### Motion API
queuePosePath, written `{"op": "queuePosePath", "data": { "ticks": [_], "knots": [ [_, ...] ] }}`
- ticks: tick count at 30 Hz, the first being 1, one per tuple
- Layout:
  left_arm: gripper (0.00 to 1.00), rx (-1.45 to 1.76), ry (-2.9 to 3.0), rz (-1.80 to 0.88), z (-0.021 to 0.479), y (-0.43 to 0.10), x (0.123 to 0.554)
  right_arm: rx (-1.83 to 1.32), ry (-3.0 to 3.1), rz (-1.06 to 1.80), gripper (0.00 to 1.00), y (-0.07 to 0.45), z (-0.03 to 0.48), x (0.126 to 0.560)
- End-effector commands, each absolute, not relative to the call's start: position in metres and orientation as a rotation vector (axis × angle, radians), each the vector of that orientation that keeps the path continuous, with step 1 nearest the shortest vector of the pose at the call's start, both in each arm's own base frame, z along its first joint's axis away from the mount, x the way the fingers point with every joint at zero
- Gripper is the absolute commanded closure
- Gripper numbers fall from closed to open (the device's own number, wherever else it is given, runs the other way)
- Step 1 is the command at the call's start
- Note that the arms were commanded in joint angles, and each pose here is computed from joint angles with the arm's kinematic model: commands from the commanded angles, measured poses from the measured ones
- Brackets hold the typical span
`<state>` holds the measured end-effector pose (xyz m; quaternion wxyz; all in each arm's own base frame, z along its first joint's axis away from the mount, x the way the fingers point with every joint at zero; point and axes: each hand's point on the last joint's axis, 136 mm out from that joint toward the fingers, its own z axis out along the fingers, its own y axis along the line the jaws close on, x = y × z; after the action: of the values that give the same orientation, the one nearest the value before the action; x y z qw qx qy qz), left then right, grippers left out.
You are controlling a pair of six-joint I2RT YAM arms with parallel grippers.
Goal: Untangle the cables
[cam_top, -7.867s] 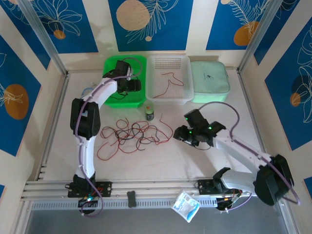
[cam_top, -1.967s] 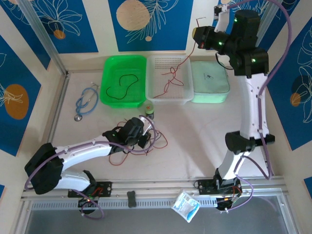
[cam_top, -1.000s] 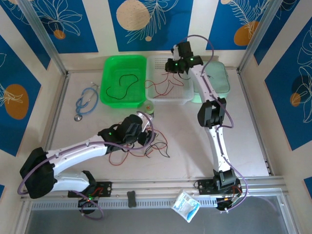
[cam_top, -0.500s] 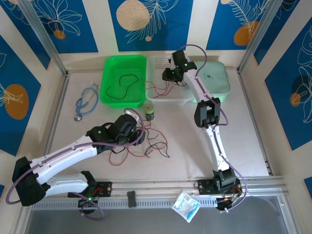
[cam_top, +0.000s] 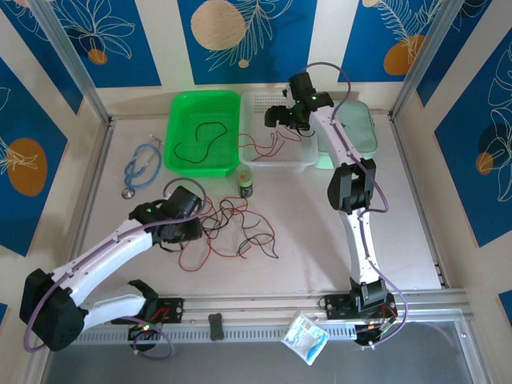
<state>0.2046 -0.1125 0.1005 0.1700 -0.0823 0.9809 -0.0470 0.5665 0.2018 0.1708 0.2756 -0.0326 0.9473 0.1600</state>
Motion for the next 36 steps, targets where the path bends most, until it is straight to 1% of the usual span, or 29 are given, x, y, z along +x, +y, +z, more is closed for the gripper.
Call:
{"op": "queuePosePath", "data": {
  "ticks": [1, 3, 5, 6, 9, 18, 24, 27, 30, 36],
  "knots": [
    [0.57, -0.262, 2.866, -0.095, 0.078, -0.106, 0.197, -0.121, 2.504, 0.451, 0.01, 0.205, 0.207, 0.549],
    [0.62, -0.256, 2.883, -0.054, 0.066, -0.104, 0.199, -0.128, 2.488, 0.472, 0.01, 0.206, 0.218, 0.539],
    [0.66, -0.254, 2.900, 0.015, 0.055, -0.098, 0.200, -0.132, 2.472, 0.500, 0.06, 0.207, 0.228, 0.529],
    [0.67, -0.253, 2.908, 0.051, 0.050, -0.095, 0.200, -0.135, 2.464, 0.517, 0.11, 0.207, 0.233, 0.523],
    [0.70, -0.254, 2.931, 0.115, 0.035, -0.090, 0.200, -0.143, 2.426, 0.560, 0.18, 0.206, 0.250, 0.503],
    [0.74, -0.260, 2.952, 0.186, 0.004, -0.089, 0.209, -0.169, 2.339, 0.592, 0.21, 0.195, 0.282, 0.441],
    [0.75, -0.256, 2.964, 0.205, -0.006, -0.088, 0.209, -0.157, 2.335, 0.602, 0.22, 0.186, 0.279, 0.411],
    [0.79, -0.253, 2.982, 0.183, -0.012, -0.092, 0.208, -0.147, 2.339, 0.609, 0.23, 0.182, 0.276, 0.398],
    [0.86, -0.248, 3.000, 0.168, -0.019, -0.095, 0.207, -0.138, 2.342, 0.617, 0.24, 0.178, 0.276, 0.385],
    [0.96, -0.222, 3.017, 0.141, -0.026, -0.102, 0.210, -0.100, 2.325, 0.626, 0.23, 0.164, 0.280, 0.349]
  ]
}}
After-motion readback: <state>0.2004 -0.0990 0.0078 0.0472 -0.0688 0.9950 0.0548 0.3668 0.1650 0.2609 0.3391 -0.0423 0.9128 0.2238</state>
